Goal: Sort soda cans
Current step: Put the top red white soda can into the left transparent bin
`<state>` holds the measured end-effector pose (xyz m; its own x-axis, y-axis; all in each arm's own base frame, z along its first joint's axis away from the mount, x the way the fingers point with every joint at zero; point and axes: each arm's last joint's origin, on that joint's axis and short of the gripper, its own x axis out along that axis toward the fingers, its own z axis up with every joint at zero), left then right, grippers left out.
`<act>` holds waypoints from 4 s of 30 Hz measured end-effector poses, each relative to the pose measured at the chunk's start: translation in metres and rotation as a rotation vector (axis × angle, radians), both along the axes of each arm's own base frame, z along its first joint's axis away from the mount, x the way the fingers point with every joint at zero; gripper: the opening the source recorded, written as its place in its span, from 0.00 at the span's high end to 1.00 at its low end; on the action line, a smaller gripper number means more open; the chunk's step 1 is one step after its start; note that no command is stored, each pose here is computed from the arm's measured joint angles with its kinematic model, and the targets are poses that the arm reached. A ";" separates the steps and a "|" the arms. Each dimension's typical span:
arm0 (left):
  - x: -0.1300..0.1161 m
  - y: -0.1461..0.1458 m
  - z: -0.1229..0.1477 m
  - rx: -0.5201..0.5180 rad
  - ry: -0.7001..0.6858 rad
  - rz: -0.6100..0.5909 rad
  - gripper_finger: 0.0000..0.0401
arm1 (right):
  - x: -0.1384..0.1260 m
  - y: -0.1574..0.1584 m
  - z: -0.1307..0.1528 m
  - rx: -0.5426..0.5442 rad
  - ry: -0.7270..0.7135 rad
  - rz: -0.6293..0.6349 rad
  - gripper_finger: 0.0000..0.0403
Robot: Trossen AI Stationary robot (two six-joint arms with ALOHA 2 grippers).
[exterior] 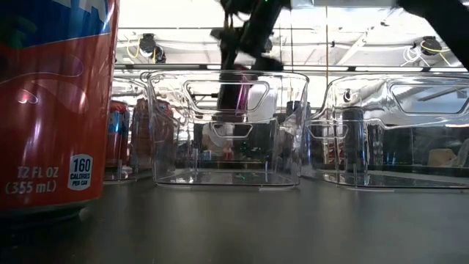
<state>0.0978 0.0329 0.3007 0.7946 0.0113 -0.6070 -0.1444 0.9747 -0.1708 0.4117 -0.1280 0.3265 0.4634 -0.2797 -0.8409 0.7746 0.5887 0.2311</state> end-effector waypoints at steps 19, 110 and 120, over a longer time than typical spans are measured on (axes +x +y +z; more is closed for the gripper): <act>0.000 0.000 0.000 0.004 0.001 0.005 0.04 | 0.010 0.105 0.015 -0.046 -0.028 0.176 0.27; 0.000 0.000 0.000 0.002 0.003 0.006 0.04 | 0.065 0.113 -0.101 0.024 0.173 0.171 0.13; 0.000 0.000 0.000 0.002 0.002 0.005 0.04 | 0.057 0.113 -0.077 0.022 0.125 0.166 0.13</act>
<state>0.0981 0.0332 0.3006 0.7931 0.0166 -0.6089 -0.1500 0.9742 -0.1687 0.4682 -0.0153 0.2499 0.3929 -0.1893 -0.8999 0.6911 0.7063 0.1532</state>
